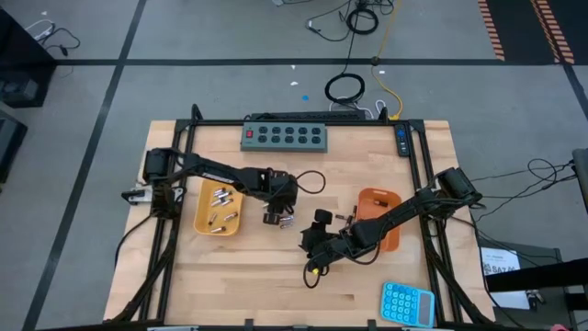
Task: Sort batteries
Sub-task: Put the silver battery into the yellow bin
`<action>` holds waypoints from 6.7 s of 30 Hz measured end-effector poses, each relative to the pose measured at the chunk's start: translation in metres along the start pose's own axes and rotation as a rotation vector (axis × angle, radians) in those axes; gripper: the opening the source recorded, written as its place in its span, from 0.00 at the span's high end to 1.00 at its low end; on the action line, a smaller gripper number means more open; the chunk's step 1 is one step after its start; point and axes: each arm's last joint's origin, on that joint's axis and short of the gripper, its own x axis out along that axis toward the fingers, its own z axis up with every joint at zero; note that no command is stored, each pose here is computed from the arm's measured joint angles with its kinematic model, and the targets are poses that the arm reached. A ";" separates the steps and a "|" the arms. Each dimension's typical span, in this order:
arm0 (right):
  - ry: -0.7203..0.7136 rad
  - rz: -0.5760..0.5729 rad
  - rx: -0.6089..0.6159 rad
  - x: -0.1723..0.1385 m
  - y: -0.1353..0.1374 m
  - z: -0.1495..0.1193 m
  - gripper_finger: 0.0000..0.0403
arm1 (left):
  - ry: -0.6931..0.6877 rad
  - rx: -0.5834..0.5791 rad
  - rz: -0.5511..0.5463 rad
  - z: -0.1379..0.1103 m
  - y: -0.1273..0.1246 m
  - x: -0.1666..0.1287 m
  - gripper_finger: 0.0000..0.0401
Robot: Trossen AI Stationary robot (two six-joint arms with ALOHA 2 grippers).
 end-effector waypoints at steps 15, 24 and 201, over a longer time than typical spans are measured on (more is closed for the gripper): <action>-0.008 -0.068 0.019 0.005 0.000 -0.005 0.54 | 0.059 0.026 0.043 0.009 0.005 -0.029 0.90; -0.008 -0.099 0.035 0.008 0.004 -0.012 0.54 | 0.018 -0.252 -0.038 -0.034 -0.009 -0.113 0.90; -0.067 -0.057 0.133 0.008 0.029 -0.008 0.54 | -0.207 -0.488 0.195 -0.077 -0.059 -0.148 0.59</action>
